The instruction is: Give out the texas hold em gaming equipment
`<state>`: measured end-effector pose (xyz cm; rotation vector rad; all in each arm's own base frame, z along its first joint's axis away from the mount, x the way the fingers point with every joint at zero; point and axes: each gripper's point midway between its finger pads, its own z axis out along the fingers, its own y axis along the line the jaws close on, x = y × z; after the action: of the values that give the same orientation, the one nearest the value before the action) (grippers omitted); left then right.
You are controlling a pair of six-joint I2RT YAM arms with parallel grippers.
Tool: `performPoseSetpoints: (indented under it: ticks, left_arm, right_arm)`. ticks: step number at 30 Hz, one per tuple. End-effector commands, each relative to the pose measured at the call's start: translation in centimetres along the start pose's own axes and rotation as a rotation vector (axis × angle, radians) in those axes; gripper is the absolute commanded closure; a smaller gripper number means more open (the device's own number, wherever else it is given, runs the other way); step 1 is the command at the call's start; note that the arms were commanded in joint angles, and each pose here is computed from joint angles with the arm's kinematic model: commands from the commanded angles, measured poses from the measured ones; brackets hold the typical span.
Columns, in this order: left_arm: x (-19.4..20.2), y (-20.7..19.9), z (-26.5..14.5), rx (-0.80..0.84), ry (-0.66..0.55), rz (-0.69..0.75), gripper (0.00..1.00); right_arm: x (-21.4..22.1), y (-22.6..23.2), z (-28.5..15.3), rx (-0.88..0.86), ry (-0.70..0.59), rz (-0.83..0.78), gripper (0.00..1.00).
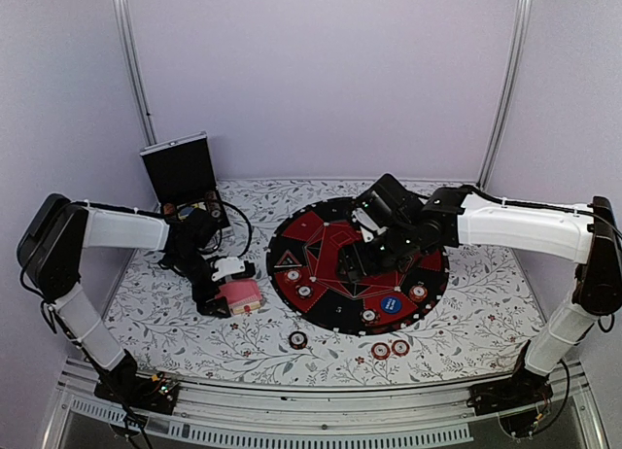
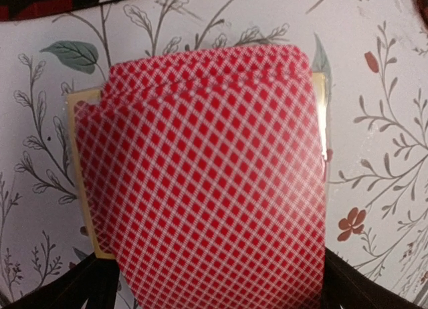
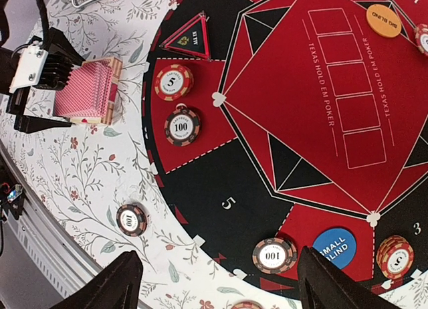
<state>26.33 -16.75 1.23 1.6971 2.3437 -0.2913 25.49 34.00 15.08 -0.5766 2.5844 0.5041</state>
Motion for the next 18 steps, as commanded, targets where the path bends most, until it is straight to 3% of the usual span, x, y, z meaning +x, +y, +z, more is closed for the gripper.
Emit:
performPoseSetpoints:
  ticks: [1, 18]
  left_arm:
    - [-1.3, 0.9, 0.1, -0.026, -0.018, 0.035, 0.0]
    - [-1.2, 0.1, 0.4, 0.006, -0.011, 0.067, 0.0]
  right_arm:
    - [-0.1, 0.6, -0.4, -0.05, -0.013, 0.021, 0.16]
    - [0.7, 1.7, 1.5, -0.12, 0.016, 0.041, 0.15]
